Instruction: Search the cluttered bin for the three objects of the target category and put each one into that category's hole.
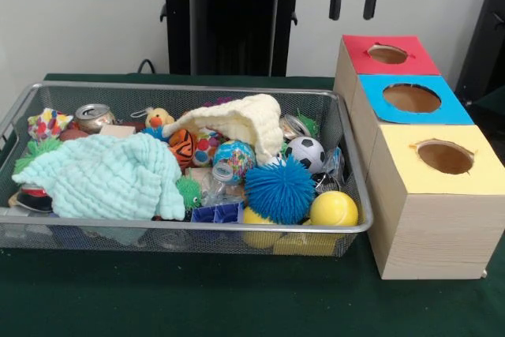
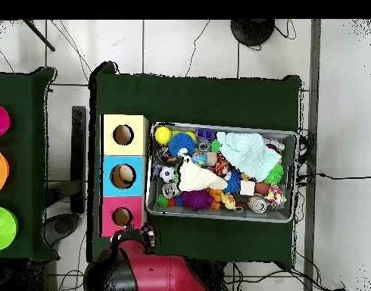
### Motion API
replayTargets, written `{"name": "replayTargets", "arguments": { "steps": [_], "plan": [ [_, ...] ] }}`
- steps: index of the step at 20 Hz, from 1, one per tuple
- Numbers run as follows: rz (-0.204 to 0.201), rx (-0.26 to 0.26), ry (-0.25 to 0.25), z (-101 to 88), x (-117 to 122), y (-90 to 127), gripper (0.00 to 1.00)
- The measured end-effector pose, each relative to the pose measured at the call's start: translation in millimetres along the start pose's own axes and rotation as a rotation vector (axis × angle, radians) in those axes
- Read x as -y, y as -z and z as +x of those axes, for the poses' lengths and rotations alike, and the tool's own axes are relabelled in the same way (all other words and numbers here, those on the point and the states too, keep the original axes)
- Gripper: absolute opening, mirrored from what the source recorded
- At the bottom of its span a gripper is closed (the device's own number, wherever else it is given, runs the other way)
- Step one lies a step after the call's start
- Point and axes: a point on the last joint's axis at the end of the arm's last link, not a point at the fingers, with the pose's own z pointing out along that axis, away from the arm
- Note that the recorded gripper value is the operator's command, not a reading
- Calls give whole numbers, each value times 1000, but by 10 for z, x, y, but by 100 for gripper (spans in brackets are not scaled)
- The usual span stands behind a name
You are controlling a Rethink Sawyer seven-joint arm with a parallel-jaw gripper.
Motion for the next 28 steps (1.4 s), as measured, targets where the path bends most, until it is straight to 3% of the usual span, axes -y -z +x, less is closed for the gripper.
{"name": "replayTargets", "arguments": {
  "steps": [4, 14, 19, 28],
  "plan": [
    [-1, -31, -38, -20, 173, 71, 100],
    [-2, -125, -157, -203, 906, 336, 100],
    [7, -136, -153, -374, 1080, 485, 100],
    [22, -75, -94, -768, 1084, 596, 100]
  ]
}}
